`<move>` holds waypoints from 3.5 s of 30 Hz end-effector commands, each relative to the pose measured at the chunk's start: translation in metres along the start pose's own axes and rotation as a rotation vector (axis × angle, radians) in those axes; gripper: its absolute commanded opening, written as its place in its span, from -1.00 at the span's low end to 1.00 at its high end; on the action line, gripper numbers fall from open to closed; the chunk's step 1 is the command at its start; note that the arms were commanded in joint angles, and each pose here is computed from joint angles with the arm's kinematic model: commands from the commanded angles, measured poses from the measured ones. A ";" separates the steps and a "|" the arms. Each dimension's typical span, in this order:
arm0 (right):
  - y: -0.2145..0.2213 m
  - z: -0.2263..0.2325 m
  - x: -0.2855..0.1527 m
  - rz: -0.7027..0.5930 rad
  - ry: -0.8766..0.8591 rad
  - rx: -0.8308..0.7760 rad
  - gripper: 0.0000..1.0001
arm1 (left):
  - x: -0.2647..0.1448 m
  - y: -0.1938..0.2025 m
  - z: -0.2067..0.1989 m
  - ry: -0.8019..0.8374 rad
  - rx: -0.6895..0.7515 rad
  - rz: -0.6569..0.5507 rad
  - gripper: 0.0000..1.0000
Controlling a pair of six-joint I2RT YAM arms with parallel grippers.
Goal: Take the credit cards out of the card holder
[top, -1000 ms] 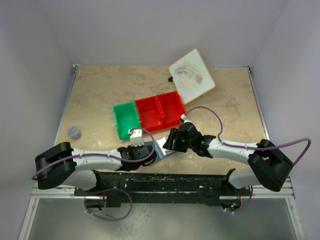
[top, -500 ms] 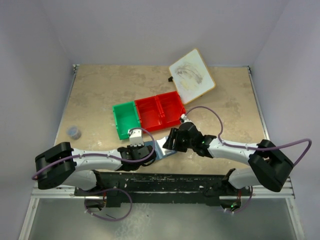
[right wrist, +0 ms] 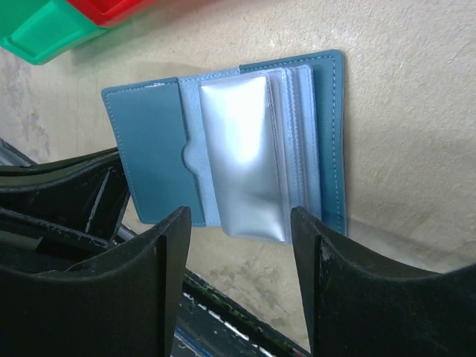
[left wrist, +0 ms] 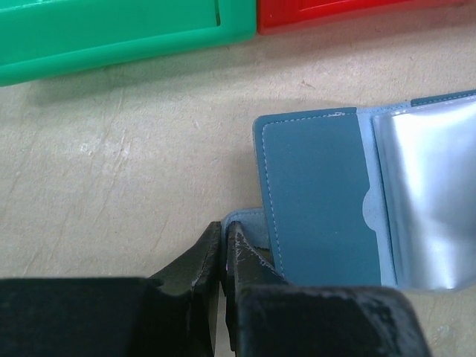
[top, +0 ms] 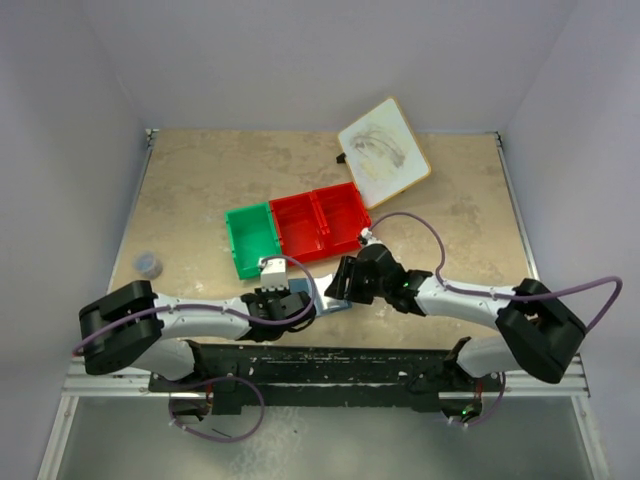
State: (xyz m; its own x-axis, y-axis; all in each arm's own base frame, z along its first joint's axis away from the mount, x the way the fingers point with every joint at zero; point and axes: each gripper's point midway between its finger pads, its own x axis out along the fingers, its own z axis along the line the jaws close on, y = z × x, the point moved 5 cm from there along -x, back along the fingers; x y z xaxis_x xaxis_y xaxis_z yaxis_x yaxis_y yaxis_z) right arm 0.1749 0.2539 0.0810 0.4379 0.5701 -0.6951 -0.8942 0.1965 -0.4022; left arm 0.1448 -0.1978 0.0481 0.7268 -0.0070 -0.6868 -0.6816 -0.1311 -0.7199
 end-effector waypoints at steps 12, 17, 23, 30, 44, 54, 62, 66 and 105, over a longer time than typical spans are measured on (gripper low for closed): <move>-0.007 0.012 -0.001 -0.011 -0.051 -0.023 0.19 | 0.006 0.022 0.028 -0.129 0.159 0.086 -1.00; -0.004 0.007 0.012 0.006 -0.039 -0.043 0.16 | 0.006 0.021 0.028 -0.129 0.156 0.083 -1.00; -0.008 0.016 0.015 -0.014 -0.099 -0.044 0.14 | 0.007 0.021 0.026 -0.118 0.152 0.082 -1.00; -0.021 0.023 0.008 -0.052 -0.062 -0.062 0.15 | 0.008 0.022 0.025 -0.115 0.150 0.083 -1.00; -0.019 0.041 0.011 -0.006 -0.117 -0.115 0.16 | 0.009 0.022 0.023 -0.124 0.158 0.078 -1.00; -0.026 0.030 -0.009 -0.055 0.000 -0.076 0.26 | 0.009 0.025 0.028 -0.129 0.144 0.083 -1.00; -0.029 0.045 -0.001 -0.053 -0.099 -0.109 0.27 | 0.009 0.024 0.028 -0.128 0.140 0.079 -1.00; -0.028 0.041 0.005 -0.050 -0.071 -0.087 0.27 | 0.008 0.022 0.028 -0.131 0.139 0.074 -1.00; -0.007 0.073 0.040 0.114 -0.385 -0.147 0.21 | 0.007 0.020 0.029 -0.125 0.105 0.057 -1.00</move>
State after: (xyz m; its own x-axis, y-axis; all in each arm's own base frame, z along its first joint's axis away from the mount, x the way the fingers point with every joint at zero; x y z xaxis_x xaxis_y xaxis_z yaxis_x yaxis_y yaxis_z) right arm 0.1906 0.3161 0.0789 0.2844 0.7557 -0.5899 -0.9165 0.0338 -0.3986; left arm 0.1501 -0.1987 0.0467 0.7446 0.0405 -0.6663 -0.6621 -0.0817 -0.7449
